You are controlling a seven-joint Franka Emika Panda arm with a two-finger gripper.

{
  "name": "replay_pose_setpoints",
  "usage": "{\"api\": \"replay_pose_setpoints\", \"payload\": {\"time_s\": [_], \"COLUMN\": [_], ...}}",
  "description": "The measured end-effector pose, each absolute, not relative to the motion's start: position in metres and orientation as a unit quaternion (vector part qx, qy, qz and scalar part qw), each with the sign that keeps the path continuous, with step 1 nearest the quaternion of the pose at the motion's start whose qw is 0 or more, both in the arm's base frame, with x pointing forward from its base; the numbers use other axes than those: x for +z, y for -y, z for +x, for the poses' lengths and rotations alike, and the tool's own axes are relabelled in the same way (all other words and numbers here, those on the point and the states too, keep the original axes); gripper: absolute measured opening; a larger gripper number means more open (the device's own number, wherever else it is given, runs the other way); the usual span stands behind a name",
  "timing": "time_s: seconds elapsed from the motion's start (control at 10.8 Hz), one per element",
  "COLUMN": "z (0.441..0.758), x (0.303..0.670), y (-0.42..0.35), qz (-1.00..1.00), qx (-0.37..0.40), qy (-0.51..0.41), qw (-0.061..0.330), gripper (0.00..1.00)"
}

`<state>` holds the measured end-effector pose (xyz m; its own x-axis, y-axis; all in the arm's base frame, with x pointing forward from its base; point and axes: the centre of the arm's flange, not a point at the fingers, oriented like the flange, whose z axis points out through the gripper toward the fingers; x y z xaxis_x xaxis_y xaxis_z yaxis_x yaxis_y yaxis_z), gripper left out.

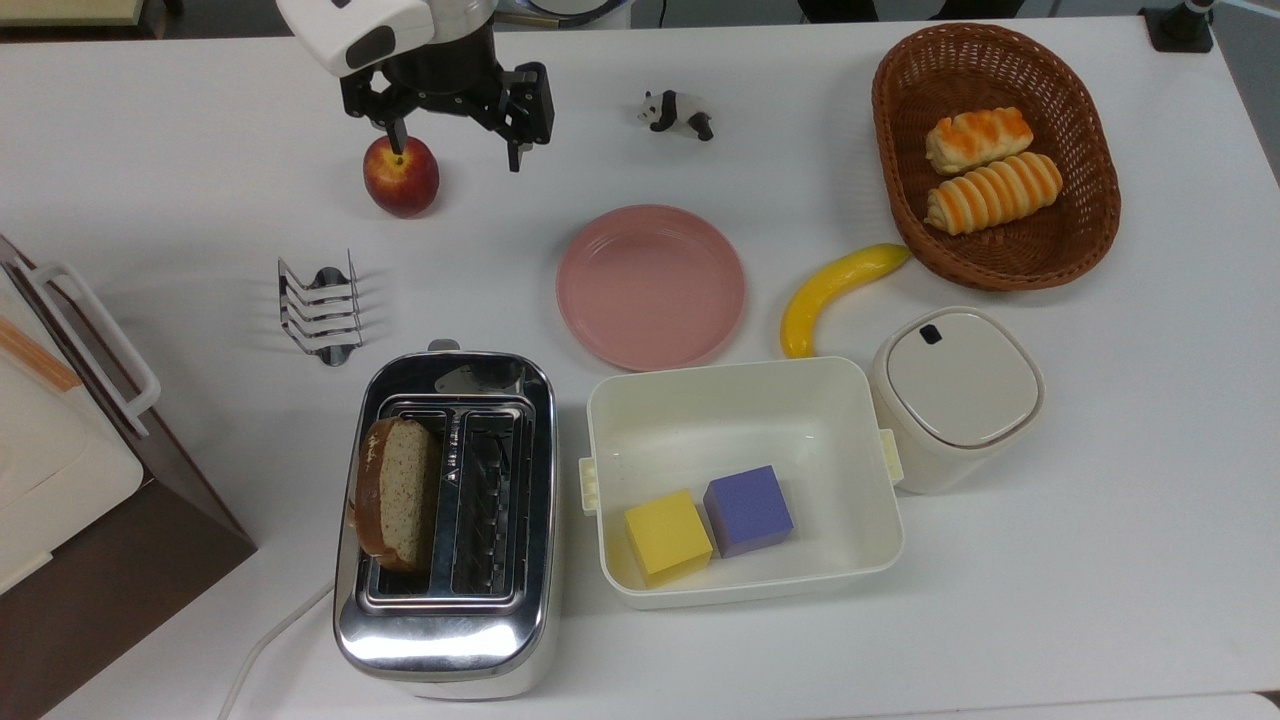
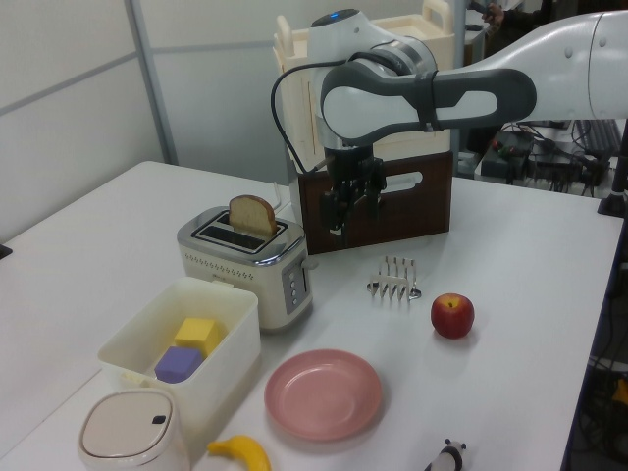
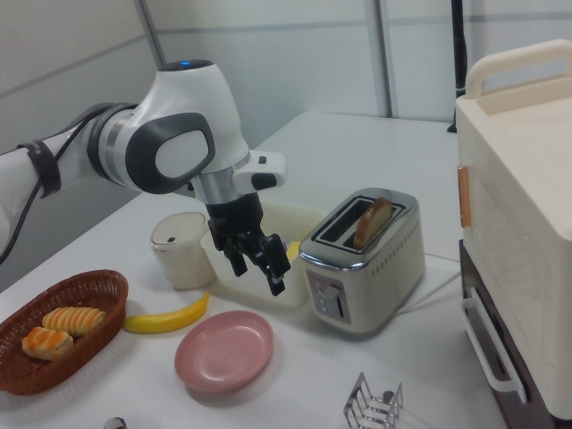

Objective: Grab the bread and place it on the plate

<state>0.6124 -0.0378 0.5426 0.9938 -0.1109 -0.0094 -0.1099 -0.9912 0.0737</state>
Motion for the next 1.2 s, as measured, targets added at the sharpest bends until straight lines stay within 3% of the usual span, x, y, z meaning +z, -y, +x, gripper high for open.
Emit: {"api": "replay_pose_setpoints", "payload": {"time_s": [1.2], "z": [0.6125], "x": [0.541], "y": [0.0376], "qz": [0.999], "qx": [-0.009], "qy": [0.037], "qw": [0.036], "gripper": [1.0]}}
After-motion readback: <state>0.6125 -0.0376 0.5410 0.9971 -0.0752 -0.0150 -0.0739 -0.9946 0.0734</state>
